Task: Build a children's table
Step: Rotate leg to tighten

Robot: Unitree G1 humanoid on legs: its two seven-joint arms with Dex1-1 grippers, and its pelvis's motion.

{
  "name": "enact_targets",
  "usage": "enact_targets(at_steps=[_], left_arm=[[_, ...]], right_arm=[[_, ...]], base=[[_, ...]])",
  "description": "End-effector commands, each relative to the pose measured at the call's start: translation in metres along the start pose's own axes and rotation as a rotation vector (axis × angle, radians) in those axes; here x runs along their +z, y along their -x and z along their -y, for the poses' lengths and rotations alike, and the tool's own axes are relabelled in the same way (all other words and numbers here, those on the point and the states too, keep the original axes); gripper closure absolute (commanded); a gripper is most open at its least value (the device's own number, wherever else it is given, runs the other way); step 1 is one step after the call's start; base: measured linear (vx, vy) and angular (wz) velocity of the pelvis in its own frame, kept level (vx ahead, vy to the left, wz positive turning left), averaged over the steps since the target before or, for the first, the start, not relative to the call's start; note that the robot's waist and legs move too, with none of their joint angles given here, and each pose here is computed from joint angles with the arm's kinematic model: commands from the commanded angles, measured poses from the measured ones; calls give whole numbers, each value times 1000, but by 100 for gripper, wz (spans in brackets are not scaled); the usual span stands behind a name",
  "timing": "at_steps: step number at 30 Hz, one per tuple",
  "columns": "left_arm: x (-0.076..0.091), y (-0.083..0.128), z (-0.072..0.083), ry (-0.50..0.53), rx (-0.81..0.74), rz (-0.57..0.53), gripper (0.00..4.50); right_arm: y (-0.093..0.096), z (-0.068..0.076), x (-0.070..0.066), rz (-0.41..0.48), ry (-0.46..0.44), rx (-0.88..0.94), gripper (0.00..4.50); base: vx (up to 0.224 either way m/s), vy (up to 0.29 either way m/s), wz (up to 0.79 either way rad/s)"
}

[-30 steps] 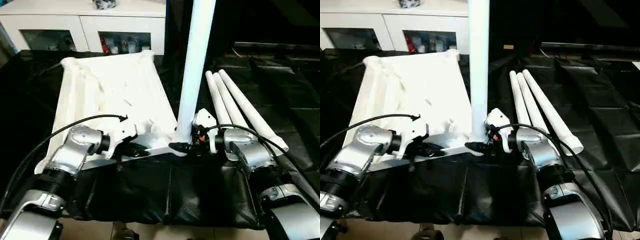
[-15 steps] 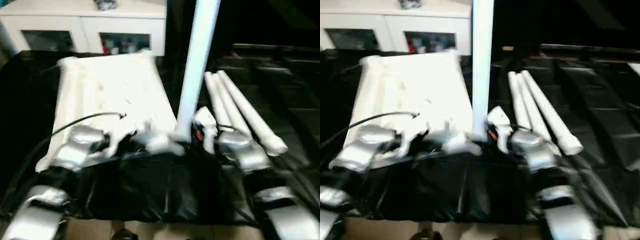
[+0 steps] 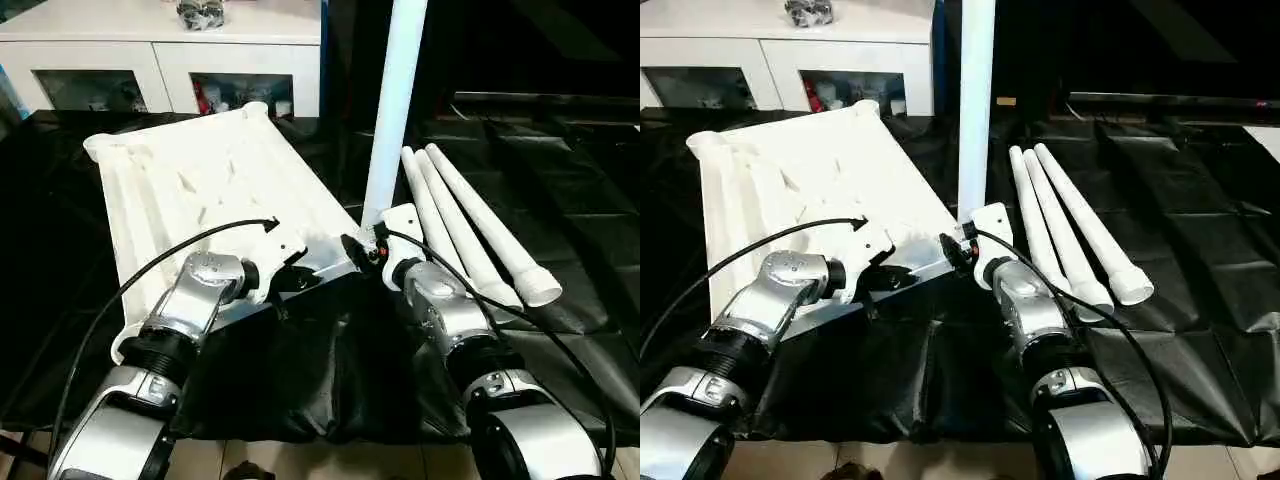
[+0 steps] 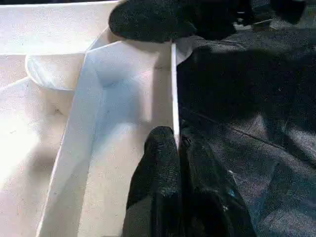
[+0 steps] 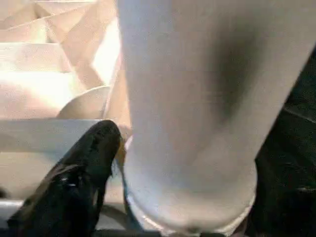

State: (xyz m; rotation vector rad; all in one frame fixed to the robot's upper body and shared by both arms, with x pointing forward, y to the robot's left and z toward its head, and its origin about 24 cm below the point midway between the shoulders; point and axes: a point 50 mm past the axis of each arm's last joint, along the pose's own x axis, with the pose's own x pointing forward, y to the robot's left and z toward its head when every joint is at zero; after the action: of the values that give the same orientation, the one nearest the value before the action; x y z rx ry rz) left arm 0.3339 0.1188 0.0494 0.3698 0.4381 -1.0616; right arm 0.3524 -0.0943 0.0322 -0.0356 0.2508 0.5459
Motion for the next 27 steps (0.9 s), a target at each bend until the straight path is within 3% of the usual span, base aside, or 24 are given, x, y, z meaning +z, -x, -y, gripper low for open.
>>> enact_targets(at_steps=[1, 4, 11, 13, 20, 27], left_arm=[[23, -11, 15, -84, -122, 125, 450], [18, -3, 14, -110, -162, 113, 450], [9, 11, 11, -136, -242, 83, 450], [4, 19, 9, -152, -286, 55, 450], [-1, 27, 4, -167, -330, 19, 450], [0, 27, 3, -147, -325, 29, 450]], right_arm=[[-1, -21, 2, 2, 40, 236, 49], [10, -14, -1, -18, 106, 359, 49], [33, -2, -4, -72, 164, 597, 49], [42, 1, -3, -108, 177, 702, 81], [49, 2, -3, -176, 201, 825, 129], [44, -7, -5, -151, 151, 819, 173]], base=[[0, 0, 0], [0, 0, 0], [0, 0, 0], [0, 0, 0], [0, 0, 0], [0, 0, 0]])
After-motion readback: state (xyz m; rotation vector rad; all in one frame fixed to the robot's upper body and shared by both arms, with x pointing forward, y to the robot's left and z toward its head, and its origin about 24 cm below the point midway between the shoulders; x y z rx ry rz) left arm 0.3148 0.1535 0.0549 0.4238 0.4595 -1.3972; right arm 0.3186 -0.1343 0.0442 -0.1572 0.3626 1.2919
